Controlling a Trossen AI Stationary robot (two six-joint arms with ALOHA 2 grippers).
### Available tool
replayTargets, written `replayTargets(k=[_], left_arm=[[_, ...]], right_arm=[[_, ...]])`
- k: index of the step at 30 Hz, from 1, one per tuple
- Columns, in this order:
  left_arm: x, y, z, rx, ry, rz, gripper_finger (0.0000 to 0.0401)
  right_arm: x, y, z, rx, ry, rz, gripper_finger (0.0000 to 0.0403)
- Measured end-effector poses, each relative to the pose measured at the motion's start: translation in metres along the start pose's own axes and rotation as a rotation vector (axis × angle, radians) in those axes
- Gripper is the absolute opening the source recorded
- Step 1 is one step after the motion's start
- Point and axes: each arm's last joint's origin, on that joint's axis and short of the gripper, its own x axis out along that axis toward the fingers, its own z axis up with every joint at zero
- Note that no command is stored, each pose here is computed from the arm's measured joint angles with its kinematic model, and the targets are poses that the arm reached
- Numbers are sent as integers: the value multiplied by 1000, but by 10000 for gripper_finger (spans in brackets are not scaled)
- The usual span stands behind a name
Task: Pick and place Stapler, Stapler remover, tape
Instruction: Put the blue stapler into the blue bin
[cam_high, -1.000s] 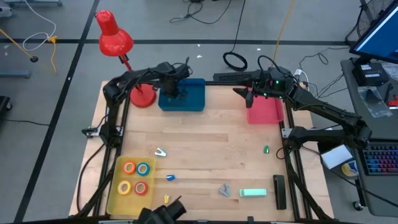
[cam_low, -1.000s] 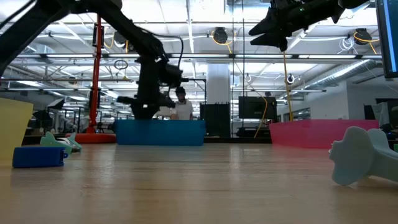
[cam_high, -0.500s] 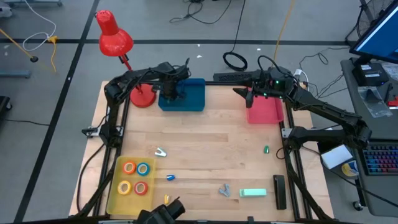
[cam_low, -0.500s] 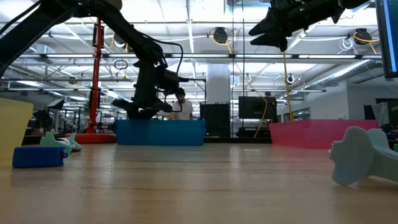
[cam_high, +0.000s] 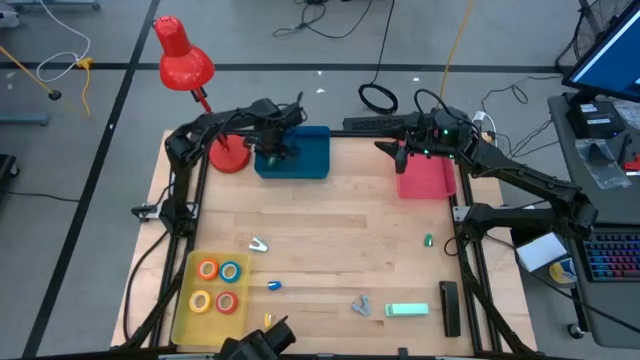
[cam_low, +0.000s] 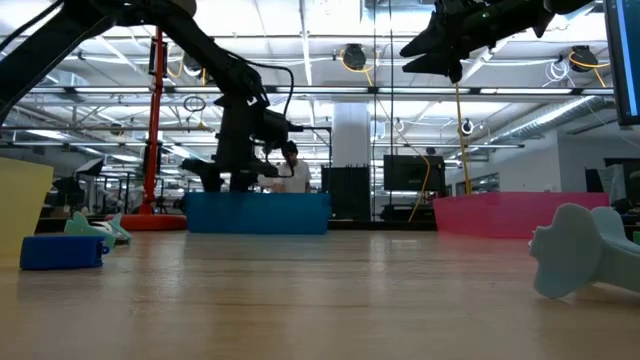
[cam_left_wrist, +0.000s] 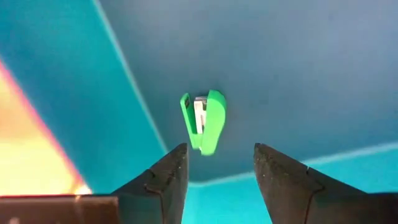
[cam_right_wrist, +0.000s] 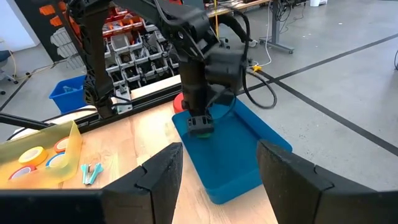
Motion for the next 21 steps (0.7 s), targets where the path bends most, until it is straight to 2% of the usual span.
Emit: replayTargets(k=[3, 6, 9, 12, 16, 21], left_arm=[[-25, 0, -11, 17, -59, -29, 178], [-57, -6, -35, 75, -147, -59, 174], [-89, -17, -67, 202, -241, -103, 173], [-112, -31, -105, 381, -314, -142, 173], [-128, -51, -151, 543, -360, -192, 172], [-128, -74, -200, 739, -345, -200, 172]], right_arm=[[0, 0, 0, 0, 0, 0, 196], [0, 0, 0, 0, 0, 0, 196], [0, 0, 0, 1, 2, 1, 196], [0, 0, 0, 1, 3, 0, 196], [0, 0, 0, 1, 4, 1, 196], [0, 0, -1, 2, 7, 0, 196]])
